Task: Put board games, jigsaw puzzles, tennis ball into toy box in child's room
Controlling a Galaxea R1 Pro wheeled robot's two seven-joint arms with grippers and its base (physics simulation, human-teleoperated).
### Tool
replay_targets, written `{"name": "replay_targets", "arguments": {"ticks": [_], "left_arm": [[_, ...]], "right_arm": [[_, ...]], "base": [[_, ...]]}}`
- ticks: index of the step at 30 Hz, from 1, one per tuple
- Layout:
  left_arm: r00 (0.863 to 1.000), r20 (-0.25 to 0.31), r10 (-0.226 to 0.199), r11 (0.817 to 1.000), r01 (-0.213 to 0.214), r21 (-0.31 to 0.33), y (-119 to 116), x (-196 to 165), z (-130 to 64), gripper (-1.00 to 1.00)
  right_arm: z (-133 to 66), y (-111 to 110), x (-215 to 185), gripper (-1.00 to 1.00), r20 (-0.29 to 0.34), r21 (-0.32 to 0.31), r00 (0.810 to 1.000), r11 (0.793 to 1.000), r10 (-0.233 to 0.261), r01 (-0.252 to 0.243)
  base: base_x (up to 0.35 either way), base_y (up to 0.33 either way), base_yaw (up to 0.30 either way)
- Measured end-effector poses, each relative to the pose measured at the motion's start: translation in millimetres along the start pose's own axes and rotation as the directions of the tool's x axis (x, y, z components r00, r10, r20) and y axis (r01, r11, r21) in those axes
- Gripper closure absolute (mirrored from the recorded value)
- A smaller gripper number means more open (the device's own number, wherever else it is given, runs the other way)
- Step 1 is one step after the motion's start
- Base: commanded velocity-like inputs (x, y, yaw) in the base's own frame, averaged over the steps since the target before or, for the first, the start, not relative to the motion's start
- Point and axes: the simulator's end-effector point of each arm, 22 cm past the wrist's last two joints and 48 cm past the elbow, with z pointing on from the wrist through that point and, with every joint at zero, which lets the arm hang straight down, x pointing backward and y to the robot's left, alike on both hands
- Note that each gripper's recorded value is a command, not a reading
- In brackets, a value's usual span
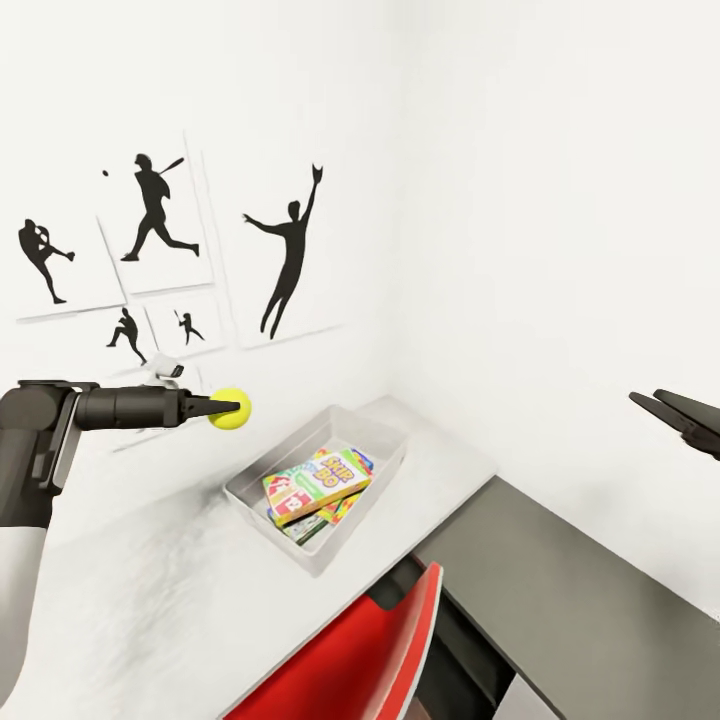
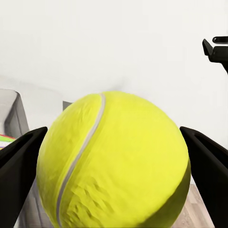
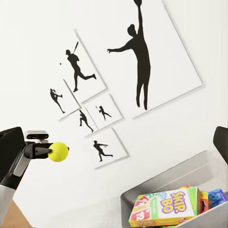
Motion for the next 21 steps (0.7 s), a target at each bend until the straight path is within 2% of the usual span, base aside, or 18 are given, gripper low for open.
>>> {"name": "replay_targets", "arguments": {"ticks": [8,21], "left_arm": [[1.0,0.001,0.0,1.0,0.0,0.001,-0.7,-0.2,0.3,1.0],[1.0,0.0,0.001,1.0,-0.001,0.003,-1.2,-0.6,1.4,1.0]], "right_arm": [[-0.1,0.4,-0.2,-1.0,0.0,0.0,1.0,1.0,-0.001,0.001],[0.3,0.3,0.1,-1.0,-0.001,0.0,1.0,1.0,-0.001,0.001]], "base": [[0.096,0.024,-0.018],[0.005,0.001,0.0]]}}
